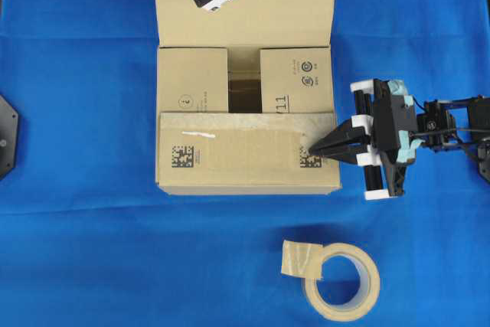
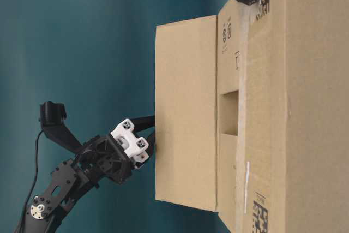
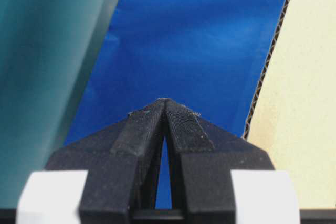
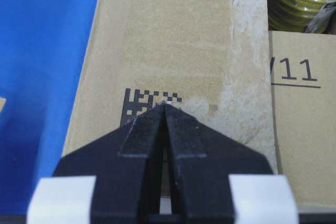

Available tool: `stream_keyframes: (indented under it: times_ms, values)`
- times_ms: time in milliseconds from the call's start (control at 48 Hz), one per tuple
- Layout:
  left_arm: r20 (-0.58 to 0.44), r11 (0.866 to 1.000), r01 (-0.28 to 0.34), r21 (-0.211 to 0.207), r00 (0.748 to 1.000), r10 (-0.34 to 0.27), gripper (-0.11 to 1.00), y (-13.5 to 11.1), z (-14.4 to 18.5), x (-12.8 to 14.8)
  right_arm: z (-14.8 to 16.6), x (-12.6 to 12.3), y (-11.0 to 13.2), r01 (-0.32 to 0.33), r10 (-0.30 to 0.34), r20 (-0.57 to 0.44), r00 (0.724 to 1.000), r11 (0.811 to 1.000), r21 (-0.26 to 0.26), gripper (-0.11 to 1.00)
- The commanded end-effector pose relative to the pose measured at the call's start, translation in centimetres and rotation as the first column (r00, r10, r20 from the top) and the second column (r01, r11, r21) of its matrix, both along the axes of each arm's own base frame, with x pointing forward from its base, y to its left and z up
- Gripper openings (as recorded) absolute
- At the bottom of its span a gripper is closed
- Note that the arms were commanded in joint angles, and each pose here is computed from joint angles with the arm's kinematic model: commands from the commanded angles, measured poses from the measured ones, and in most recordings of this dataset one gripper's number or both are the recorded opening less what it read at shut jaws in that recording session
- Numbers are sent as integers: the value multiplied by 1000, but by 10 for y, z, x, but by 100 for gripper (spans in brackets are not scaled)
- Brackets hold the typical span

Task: Close the cardboard box.
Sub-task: 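Fold the back flap forward onto the front flap with the left gripper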

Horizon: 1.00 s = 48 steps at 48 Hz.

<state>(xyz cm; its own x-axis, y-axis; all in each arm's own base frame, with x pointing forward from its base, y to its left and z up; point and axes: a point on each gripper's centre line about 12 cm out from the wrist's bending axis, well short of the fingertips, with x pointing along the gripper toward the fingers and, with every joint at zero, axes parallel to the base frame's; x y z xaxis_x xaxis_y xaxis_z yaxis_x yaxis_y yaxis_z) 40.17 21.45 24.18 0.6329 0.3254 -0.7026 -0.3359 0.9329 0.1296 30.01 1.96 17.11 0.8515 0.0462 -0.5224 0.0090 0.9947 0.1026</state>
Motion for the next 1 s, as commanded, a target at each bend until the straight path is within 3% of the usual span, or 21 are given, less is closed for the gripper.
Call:
stream_keyframes:
  times_ms: [0,208,500,792,979]
  values:
    - [43,1000,13,24,999,-14,0,-5,21,5,5,3,-1,2,-2,19,1000,1000,-1,0]
    - [69,996,77,37,994,-79,0,-33,43,13,5,3,-1,2,-2,19,1000,1000,-1,0]
    - [22,986,168,4,986,-168,0,-81,53,6,5,3,-1,2,-2,22,1000,1000,-1,0]
    - [5,977,207,-44,978,-207,0,-117,40,-8,6,4,-1,2,-2,26,1000,1000,-1,0]
    - [18,969,244,-41,970,-244,0,-136,26,-15,7,5,-1,4,-4,40,999,1000,-2,0]
